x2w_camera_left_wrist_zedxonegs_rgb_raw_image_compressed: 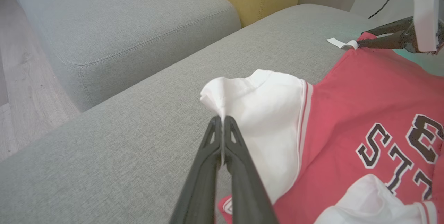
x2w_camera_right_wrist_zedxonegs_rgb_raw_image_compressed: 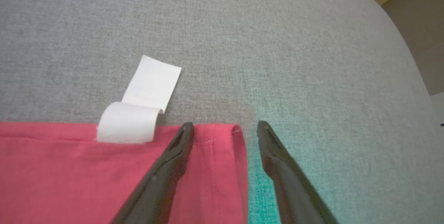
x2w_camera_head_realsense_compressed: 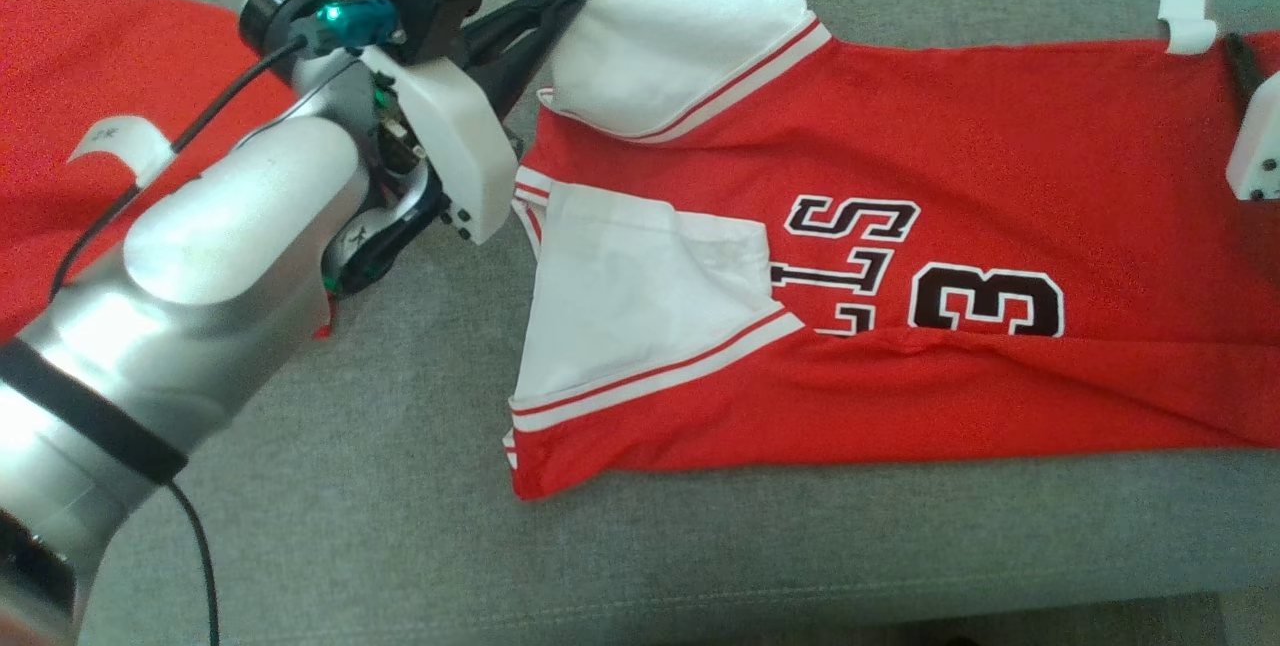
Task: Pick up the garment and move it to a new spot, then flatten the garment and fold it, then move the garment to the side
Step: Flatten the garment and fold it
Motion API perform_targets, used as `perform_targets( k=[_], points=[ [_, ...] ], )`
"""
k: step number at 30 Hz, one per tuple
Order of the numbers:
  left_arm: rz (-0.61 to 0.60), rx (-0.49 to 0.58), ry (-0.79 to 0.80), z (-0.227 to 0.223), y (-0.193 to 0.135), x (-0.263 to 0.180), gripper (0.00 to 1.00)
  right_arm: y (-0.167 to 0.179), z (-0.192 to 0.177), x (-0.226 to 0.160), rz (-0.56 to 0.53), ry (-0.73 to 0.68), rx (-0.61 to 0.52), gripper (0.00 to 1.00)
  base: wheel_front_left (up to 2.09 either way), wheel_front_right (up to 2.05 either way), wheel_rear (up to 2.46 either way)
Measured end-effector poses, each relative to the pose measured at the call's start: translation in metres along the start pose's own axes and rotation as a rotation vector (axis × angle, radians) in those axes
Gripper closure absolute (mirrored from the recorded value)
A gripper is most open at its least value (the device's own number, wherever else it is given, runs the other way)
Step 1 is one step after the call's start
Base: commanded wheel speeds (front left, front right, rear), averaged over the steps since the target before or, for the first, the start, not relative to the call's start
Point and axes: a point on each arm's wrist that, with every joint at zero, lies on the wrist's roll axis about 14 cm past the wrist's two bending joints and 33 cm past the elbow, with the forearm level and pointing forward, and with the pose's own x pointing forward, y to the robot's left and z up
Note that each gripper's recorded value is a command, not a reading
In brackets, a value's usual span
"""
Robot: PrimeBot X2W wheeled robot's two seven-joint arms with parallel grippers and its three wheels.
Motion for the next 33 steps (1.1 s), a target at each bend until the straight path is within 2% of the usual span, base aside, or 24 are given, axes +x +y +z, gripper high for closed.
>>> perform_targets(
  k=[4, 9, 14, 20, 29, 33],
  points=[
    [0.025, 0.012, 0.002, 0.001, 0.006, -0.001, 1.00, 0.001, 0.004, -0.003, 0.003, -0.035, 0.010, 1.00, 0.00, 0.00, 0.00],
    [0.078, 0.028, -0.035, 0.011, 0.020, -0.003, 1.00, -0.003, 0.026, -0.014, 0.006, -0.165, 0.049, 1.00, 0.00, 0.00, 0.00],
    [0.119, 0.034, -0.065, 0.017, 0.034, -0.001, 1.00, -0.009, 0.066, -0.028, 0.007, -0.339, 0.118, 1.00, 0.00, 0.00, 0.00],
    [0.176, 0.091, -0.116, 0.035, 0.063, 0.011, 1.00, -0.005, 0.103, -0.030, 0.021, -0.480, 0.106, 1.00, 0.00, 0.00, 0.00],
    [0.164, 0.149, -0.117, 0.042, 0.062, 0.009, 1.00, 0.021, 0.109, -0.026, 0.099, -0.491, 0.109, 1.00, 0.00, 0.00, 0.00],
    [0.137, 0.166, -0.098, 0.034, 0.050, -0.005, 1.00, 0.016, 0.096, -0.032, 0.110, -0.465, 0.119, 1.00, 0.00, 0.00, 0.00]
  ],
)
